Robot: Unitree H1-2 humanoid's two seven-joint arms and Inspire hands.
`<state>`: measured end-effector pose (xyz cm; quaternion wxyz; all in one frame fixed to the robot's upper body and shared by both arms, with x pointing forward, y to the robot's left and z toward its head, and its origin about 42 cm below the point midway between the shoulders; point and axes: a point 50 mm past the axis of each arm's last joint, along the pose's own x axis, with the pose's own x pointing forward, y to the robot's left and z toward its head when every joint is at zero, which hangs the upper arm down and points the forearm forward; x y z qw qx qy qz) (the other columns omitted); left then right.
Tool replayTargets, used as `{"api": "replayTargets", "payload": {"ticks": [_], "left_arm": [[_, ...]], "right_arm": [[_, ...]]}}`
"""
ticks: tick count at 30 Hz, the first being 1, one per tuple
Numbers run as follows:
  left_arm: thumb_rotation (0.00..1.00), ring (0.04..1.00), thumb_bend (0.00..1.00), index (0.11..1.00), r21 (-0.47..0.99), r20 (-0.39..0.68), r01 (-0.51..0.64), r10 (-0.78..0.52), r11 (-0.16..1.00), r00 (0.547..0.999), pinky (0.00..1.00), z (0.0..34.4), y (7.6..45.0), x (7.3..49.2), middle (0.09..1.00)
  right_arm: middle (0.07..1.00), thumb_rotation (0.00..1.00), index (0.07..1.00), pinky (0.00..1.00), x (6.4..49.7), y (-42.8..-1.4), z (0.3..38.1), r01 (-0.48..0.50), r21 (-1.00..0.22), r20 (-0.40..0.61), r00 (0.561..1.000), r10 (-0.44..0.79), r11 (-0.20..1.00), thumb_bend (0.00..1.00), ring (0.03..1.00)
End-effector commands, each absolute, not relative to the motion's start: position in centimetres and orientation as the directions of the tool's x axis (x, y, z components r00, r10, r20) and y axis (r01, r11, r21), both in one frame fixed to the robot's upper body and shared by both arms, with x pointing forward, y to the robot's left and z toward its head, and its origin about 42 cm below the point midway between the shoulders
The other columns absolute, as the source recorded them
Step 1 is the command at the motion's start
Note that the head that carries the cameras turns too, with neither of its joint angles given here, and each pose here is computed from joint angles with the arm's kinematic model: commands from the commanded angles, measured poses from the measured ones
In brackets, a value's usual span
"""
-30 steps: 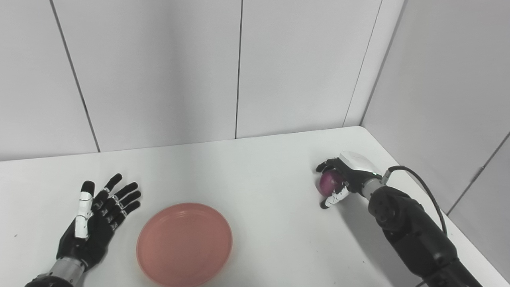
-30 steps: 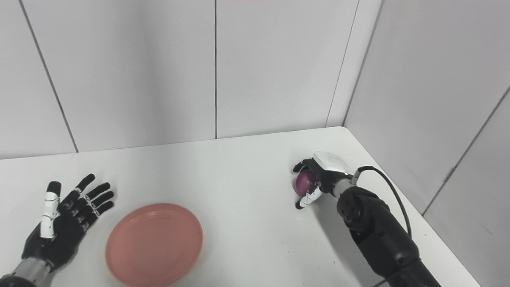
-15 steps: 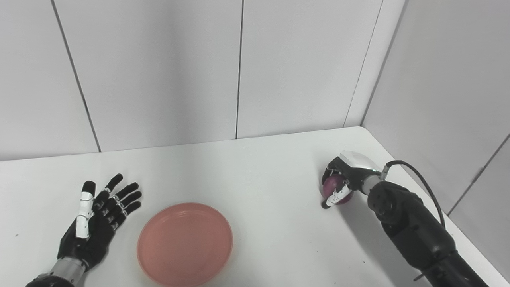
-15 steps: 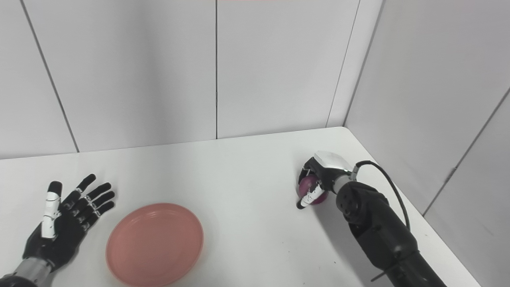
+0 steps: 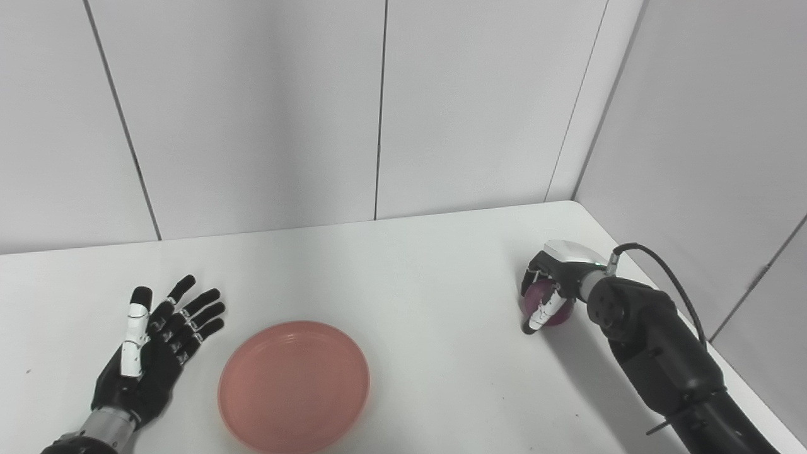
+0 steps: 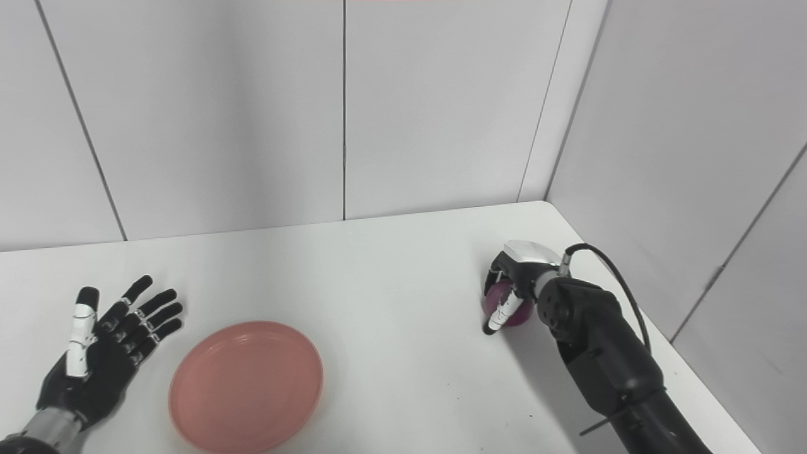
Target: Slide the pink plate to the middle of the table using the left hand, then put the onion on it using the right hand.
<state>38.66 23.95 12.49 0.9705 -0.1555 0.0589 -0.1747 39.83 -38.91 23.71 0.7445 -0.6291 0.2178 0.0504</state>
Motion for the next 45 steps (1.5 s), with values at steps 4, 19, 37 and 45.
{"api": "replayTargets", "payload": {"ticks": [4,19,37,45], "left_arm": [[0.92,0.845,0.75,0.933,-0.325,-0.145,0.281,-0.342,0.903,0.929,0.87,10.6,24.4,37.9,0.83],[0.93,0.843,0.74,0.934,-0.334,-0.144,0.276,-0.338,0.901,0.93,0.87,10.6,24.0,37.7,0.831],[0.89,0.843,0.78,0.924,-0.341,-0.138,0.277,-0.339,0.898,0.931,0.87,10.4,21.8,37.1,0.833],[0.89,0.832,0.78,0.918,-0.327,-0.138,0.277,-0.335,0.904,0.932,0.83,10.5,19.8,36.6,0.836]], "right_arm": [[0.512,0.0,0.494,0.27,39.7,-38.1,25.0,-0.343,-0.915,-0.38,0.91,-0.169,0.211,0.51,0.434],[0.499,0.0,0.556,0.3,40.1,-32.2,30.5,-0.319,-0.942,-0.321,0.947,-0.005,0.103,0.51,0.382],[0.485,0.0,0.536,0.35,39.6,-24.9,33.3,-0.242,-0.97,-0.235,0.938,0.255,-0.002,0.52,0.402],[0.468,0.0,0.536,0.32,39.0,-20.8,33.4,-0.238,-0.971,-0.223,0.897,0.382,-0.009,0.51,0.398]]}}
